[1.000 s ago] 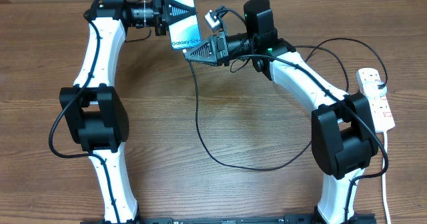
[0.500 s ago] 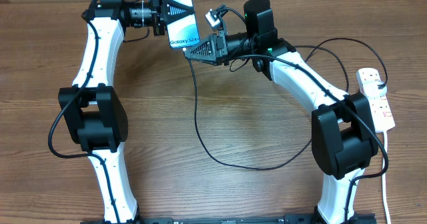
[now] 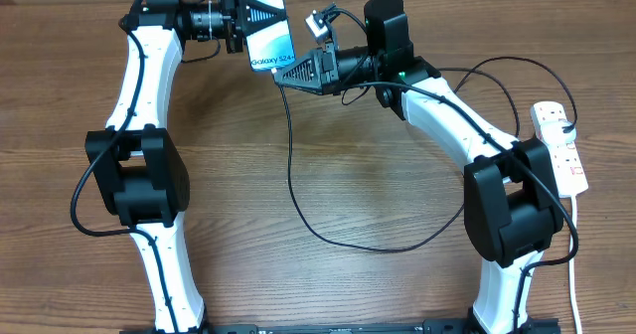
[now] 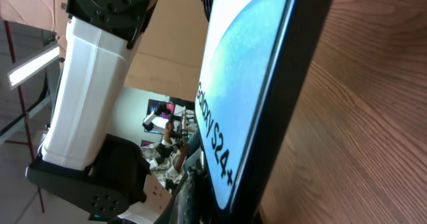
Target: Plug charger to phone and switch on socket
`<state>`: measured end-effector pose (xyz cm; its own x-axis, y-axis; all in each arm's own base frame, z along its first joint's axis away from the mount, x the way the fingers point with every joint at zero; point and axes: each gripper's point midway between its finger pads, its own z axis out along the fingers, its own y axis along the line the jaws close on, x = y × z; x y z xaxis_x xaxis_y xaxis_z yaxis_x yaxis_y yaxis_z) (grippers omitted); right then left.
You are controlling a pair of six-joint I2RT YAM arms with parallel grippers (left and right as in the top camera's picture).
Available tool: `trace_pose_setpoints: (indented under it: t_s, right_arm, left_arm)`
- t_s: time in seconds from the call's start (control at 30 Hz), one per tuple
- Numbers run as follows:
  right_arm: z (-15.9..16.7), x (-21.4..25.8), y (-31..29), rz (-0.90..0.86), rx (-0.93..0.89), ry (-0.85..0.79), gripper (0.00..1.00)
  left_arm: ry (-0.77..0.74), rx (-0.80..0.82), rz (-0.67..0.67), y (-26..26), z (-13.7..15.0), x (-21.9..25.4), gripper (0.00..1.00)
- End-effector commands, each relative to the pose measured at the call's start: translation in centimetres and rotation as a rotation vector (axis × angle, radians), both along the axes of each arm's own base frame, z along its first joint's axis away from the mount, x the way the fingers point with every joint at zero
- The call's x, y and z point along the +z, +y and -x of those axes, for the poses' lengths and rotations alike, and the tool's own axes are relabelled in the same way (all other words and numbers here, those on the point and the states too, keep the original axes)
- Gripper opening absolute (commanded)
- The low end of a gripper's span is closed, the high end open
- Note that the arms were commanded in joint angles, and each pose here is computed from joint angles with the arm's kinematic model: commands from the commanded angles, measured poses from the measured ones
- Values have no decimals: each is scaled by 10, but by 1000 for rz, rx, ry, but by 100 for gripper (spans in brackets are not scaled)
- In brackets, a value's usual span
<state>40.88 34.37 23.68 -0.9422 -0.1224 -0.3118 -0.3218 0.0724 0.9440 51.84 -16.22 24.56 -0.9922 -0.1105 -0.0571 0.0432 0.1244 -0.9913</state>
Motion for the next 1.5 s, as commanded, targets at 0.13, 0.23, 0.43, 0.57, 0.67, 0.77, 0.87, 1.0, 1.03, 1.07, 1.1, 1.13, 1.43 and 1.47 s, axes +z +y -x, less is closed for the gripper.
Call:
trace_pose_setpoints:
  t_s: [0.13,0.23,0.43,0.57,0.67,0.77,0.87,1.0,1.03,1.07,1.1,1.13,1.43,1.47]
  right_arm:
    - [-9,11,-2,13,-68,-5,4]
    - [-8,8,-2,23,-68,17,4]
    - [-8,6,-3,29,-76,25,4]
    - [-11,5,-3,36,-93,25,4]
    - [-14,4,-3,41,-107,23,4]
    - [-19,2,-3,51,-138,31,4]
    - [-26,0,-4,64,-181,39,4]
    - [-31,0,-4,66,-207,40,4]
    - [-31,1,-4,62,-210,39,4]
    - [-32,3,-4,57,-211,37,4]
    - [-33,4,-4,54,-217,40,4]
    - [-34,5,-4,51,-222,42,4]
    - [-41,8,-4,43,-269,84,4]
    - [-41,8,-4,44,-269,87,4]
  left_arm:
    - [-32,-48,40,-8,13,25,4]
    - [-32,-48,40,-8,13,26,4]
    - [-32,-48,40,-8,13,25,4]
    - [-32,-48,40,-8,13,26,4]
    - [-32,-48,40,-8,13,26,4]
    - [-32,-48,40,-8,13,26,4]
    - [-32,-48,41,-8,13,26,4]
    - [-33,-48,40,-8,13,25,4]
    - [-33,-48,40,-8,13,25,4]
    - [-34,-48,40,-8,13,26,4]
    - [-34,-48,40,-8,13,26,4]
    - [-34,-48,40,-8,13,26,4]
    - [-33,-45,37,-7,13,25,4]
    - [-34,-44,37,-7,13,25,4]
